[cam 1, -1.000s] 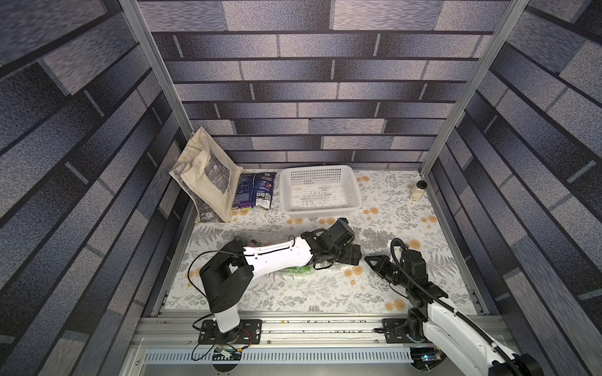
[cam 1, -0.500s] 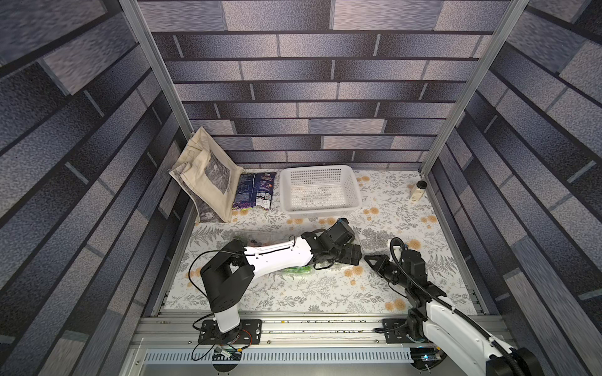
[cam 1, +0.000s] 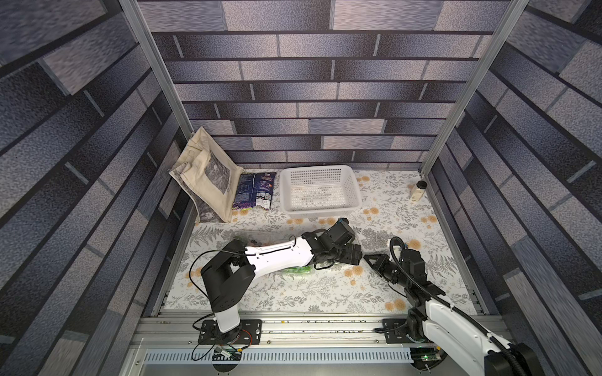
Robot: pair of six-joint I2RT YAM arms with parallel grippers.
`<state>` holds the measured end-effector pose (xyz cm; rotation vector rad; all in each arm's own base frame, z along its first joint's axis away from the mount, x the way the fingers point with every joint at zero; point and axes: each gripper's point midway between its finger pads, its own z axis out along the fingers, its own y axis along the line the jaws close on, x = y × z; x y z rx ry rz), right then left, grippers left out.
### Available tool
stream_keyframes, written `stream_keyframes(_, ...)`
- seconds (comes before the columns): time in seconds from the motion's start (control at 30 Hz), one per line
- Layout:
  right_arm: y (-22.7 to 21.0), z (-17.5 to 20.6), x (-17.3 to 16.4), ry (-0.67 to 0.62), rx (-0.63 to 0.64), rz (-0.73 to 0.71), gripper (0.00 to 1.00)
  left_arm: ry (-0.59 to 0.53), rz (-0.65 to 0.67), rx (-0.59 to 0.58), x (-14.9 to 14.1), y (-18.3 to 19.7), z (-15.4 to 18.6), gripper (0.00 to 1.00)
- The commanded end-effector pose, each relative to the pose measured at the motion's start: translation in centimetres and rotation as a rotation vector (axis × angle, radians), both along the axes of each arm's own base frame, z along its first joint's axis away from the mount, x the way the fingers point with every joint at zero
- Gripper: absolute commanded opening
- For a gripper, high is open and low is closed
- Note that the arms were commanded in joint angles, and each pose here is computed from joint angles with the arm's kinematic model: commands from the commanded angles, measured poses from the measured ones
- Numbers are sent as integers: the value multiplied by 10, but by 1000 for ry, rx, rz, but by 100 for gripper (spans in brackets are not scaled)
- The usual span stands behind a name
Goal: Pack grapes into containers
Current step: Close the packing box at the center of the board, then adjust the packing box at the center of the board.
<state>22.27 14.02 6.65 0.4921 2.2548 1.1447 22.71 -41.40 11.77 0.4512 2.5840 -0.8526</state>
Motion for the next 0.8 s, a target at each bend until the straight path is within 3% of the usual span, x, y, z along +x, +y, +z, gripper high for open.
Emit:
stream_keyframes(0.0, -3, -5, -9, 36, -38, 6, 24, 22, 21, 22, 1, 8, -1, 89)
stream_keyframes(0.33, -3, 44, 5, -41, -114, 39, 50, -37, 173, 11, 5, 64, 36, 92)
stream_keyframes(0.5, 6, 53, 19, -51, -116, 73, 56, -17, 235, 56, 5, 87, 26, 93)
stream_keyframes(0.77, 6, 66, 34, -83, -179, 94, 63, 36, 246, 91, 12, 80, -2, 93)
